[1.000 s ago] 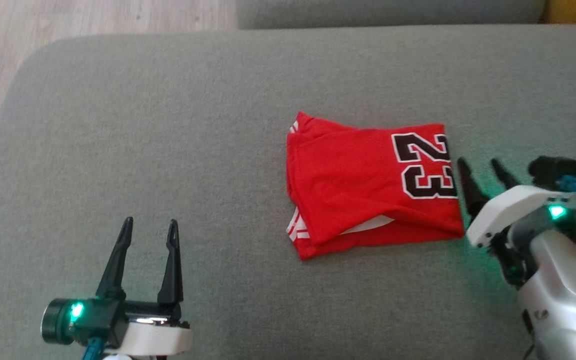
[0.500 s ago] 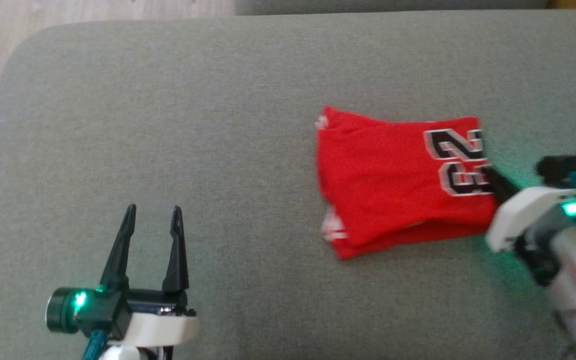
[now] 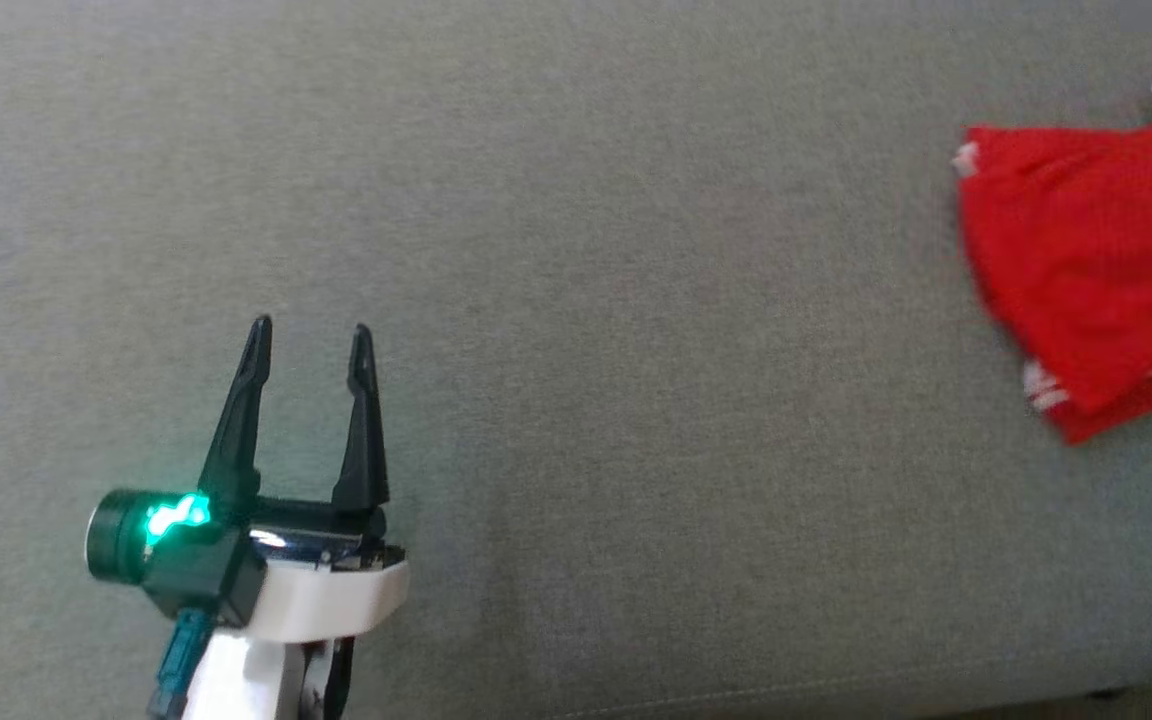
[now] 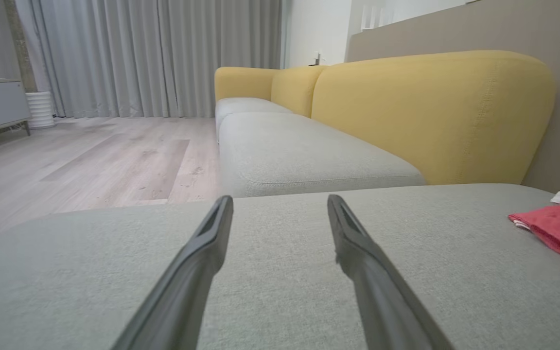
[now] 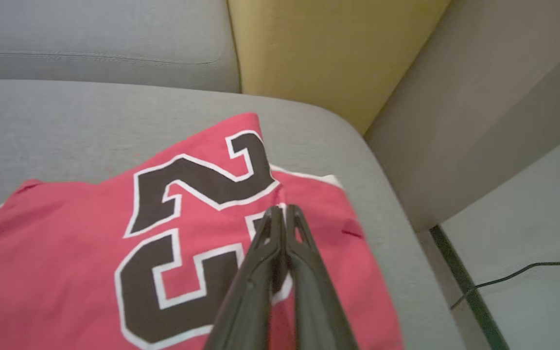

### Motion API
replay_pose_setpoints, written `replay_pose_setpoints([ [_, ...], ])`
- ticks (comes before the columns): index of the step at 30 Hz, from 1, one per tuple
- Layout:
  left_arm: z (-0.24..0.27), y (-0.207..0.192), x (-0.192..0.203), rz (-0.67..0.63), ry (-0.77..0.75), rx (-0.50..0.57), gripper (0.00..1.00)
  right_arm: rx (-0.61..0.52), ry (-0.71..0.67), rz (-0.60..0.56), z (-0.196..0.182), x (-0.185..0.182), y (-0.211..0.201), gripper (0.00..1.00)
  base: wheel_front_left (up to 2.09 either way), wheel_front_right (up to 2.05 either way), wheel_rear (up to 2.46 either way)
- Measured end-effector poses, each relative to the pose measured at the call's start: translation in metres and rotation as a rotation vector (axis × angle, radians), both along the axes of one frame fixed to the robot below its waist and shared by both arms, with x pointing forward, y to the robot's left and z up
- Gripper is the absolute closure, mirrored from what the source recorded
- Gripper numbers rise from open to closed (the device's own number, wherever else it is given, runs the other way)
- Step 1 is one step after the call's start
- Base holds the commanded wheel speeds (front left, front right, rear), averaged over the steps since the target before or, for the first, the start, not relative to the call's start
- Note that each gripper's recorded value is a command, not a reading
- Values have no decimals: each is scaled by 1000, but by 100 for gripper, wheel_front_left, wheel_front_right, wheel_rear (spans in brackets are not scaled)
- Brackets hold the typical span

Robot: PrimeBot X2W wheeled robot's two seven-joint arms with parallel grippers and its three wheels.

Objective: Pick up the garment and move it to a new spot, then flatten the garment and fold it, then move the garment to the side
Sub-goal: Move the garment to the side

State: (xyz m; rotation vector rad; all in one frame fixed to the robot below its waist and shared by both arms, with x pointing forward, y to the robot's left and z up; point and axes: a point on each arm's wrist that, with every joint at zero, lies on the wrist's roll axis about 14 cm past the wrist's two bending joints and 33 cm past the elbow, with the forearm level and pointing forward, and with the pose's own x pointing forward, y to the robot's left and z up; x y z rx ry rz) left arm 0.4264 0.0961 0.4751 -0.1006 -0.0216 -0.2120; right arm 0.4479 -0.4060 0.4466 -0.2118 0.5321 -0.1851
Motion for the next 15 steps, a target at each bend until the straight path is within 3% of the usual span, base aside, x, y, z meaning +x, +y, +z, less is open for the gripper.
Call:
replay_pose_setpoints([
  [8,-15,-27,16,-82,17,-11,0,-137,-99,-120,54,4,-64,100,0,0,0],
  [9,-16,-29,18,-88,17,-14,0,-148,-103,-136,58,2,-70,79,0,0,0],
  [10,-16,-31,19,-93,16,-15,0,-163,-102,-147,60,-1,-74,0,0,0,0],
  [15,-5,-34,15,-106,-7,-11,0,-196,-129,-135,70,-4,-68,0,0,0,0],
])
